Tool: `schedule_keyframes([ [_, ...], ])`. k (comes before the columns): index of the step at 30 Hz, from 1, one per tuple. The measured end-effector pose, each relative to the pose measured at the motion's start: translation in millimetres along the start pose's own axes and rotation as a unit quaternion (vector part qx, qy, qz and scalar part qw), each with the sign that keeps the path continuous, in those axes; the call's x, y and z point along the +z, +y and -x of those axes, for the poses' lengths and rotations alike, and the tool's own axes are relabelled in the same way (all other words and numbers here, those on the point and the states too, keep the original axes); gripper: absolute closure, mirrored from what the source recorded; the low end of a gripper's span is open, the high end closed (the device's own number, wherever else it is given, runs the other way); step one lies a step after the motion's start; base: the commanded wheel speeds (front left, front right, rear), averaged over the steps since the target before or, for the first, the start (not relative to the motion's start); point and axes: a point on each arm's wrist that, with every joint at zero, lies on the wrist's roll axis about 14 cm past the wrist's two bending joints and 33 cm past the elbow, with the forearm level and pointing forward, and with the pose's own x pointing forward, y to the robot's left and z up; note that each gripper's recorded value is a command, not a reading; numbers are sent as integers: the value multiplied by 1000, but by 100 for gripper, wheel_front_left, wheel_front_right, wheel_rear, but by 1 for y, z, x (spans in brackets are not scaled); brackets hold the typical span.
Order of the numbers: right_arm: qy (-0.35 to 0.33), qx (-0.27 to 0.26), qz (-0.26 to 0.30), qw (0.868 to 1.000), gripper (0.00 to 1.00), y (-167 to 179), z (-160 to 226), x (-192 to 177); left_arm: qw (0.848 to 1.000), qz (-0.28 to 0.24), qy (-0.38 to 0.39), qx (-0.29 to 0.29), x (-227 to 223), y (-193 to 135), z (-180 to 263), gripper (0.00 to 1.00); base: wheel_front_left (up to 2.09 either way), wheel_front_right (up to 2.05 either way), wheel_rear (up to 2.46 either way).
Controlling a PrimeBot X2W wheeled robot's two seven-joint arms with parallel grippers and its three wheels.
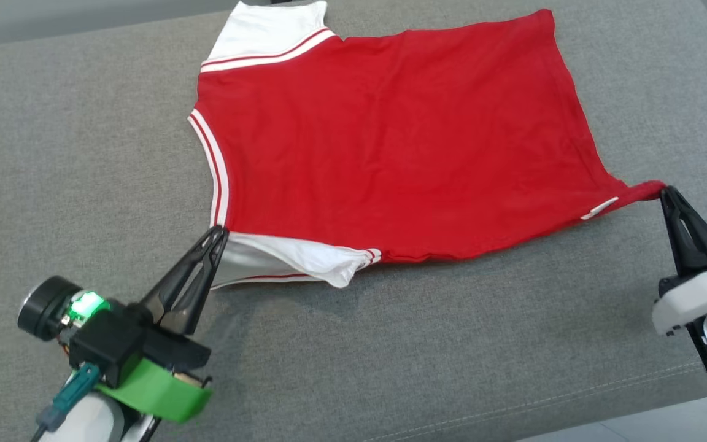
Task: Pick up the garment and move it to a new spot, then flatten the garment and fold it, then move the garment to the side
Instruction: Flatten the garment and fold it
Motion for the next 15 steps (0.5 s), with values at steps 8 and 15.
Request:
schedule_keyframes([
  [8,0,0,-23,1000,100,3,-47,-1,999,-34,-9,-9,-8,24,-51,100,0,0,0],
  [15,6,-18,-22,1000,100,-7,-73,-7,998,-62,-8,-15,-20,42,-83,100,0,0,0],
])
